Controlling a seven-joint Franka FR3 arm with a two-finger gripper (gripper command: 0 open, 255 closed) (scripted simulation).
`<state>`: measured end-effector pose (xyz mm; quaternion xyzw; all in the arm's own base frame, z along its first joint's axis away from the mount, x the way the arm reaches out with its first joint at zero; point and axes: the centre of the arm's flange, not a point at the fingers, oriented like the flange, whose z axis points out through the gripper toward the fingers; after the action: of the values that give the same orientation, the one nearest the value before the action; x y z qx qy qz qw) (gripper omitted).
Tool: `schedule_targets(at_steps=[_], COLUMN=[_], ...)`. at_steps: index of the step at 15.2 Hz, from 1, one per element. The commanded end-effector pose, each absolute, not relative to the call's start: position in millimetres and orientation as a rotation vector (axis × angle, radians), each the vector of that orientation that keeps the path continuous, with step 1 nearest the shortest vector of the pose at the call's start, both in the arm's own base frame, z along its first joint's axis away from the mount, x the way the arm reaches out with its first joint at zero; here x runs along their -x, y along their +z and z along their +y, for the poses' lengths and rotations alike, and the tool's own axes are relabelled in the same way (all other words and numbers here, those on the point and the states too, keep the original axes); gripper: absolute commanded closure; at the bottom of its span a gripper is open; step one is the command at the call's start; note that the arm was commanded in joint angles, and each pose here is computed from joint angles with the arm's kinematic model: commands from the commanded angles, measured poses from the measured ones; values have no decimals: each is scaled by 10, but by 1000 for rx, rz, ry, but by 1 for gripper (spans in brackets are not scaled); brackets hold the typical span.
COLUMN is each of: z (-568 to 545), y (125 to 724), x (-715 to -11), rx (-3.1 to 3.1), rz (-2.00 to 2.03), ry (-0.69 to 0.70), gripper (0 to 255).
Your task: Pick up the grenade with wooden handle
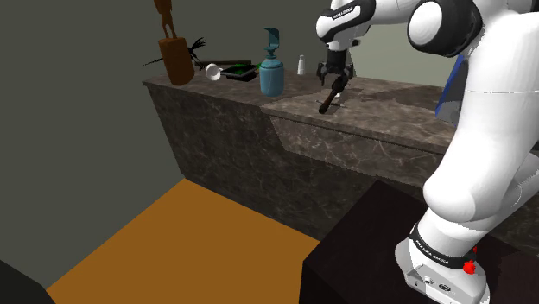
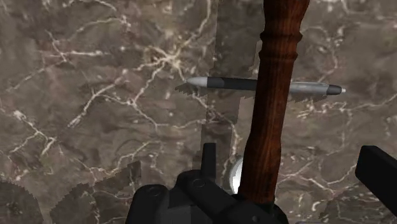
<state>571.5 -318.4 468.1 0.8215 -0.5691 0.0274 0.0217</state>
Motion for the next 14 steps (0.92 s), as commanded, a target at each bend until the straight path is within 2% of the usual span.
schedule_targets(at_steps=[1, 10, 11, 14], z=[-3372, -3372, -3374, -3376], y=[4692, 4292, 4293, 4292], x=[-5738, -5738, -5740, -5738], rx=[-2496, -2496, -2496, -2496], rz=[-1823, -1823, -1823, -1823], ry=[98, 98, 98, 98], gripper=[0, 0, 255, 255])
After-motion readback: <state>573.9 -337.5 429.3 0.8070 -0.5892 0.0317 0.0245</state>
